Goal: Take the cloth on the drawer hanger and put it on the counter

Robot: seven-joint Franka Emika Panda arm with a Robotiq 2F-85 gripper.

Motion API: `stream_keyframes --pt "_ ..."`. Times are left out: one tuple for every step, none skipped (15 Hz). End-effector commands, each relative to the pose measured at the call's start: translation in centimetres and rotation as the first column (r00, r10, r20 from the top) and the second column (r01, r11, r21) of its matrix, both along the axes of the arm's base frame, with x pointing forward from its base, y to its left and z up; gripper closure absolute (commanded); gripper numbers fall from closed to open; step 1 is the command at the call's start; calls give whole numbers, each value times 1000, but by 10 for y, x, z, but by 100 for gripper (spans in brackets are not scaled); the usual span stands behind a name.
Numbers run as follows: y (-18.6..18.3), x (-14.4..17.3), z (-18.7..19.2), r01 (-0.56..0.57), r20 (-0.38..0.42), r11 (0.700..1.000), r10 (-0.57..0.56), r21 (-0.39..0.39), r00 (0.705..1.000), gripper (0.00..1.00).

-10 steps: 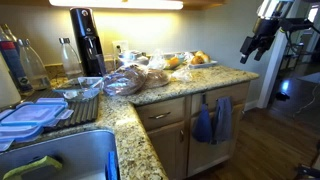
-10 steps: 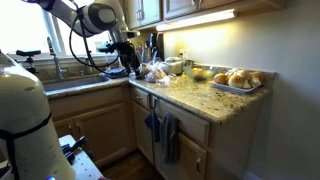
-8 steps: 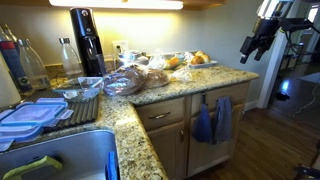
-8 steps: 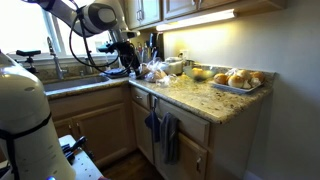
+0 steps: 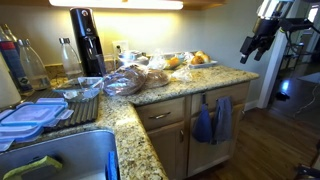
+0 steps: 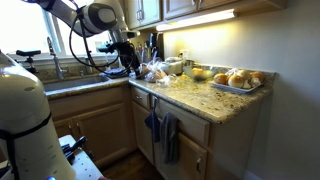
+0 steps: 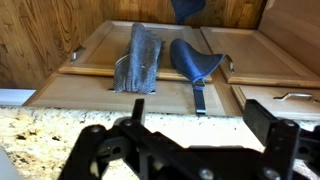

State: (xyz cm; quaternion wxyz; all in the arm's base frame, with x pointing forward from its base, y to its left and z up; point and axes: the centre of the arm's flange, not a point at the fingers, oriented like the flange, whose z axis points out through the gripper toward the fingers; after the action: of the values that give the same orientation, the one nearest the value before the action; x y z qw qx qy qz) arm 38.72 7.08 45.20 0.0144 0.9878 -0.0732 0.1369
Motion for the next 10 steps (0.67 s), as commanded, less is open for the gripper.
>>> stream_keyframes --pt "-8 8 -12 20 18 1000 -20 19 1000 0" --pt "-11 13 -20 19 28 999 -20 32 999 0" --pt "-11 17 -25 15 40 999 -17 37 999 0" --pt "-12 22 -34 17 59 999 -19 36 998 0" --pt "-13 26 -42 18 70 999 -21 39 997 0" --pt "-14 30 -50 18 75 999 -21 42 997 0" --pt "-14 33 -58 15 78 999 -19 50 997 0" --pt "-13 36 -66 11 74 999 -15 53 997 0" --pt "-13 38 -72 6 72 999 -10 54 997 0" --pt "-12 40 -80 -2 66 999 -2 53 998 0"
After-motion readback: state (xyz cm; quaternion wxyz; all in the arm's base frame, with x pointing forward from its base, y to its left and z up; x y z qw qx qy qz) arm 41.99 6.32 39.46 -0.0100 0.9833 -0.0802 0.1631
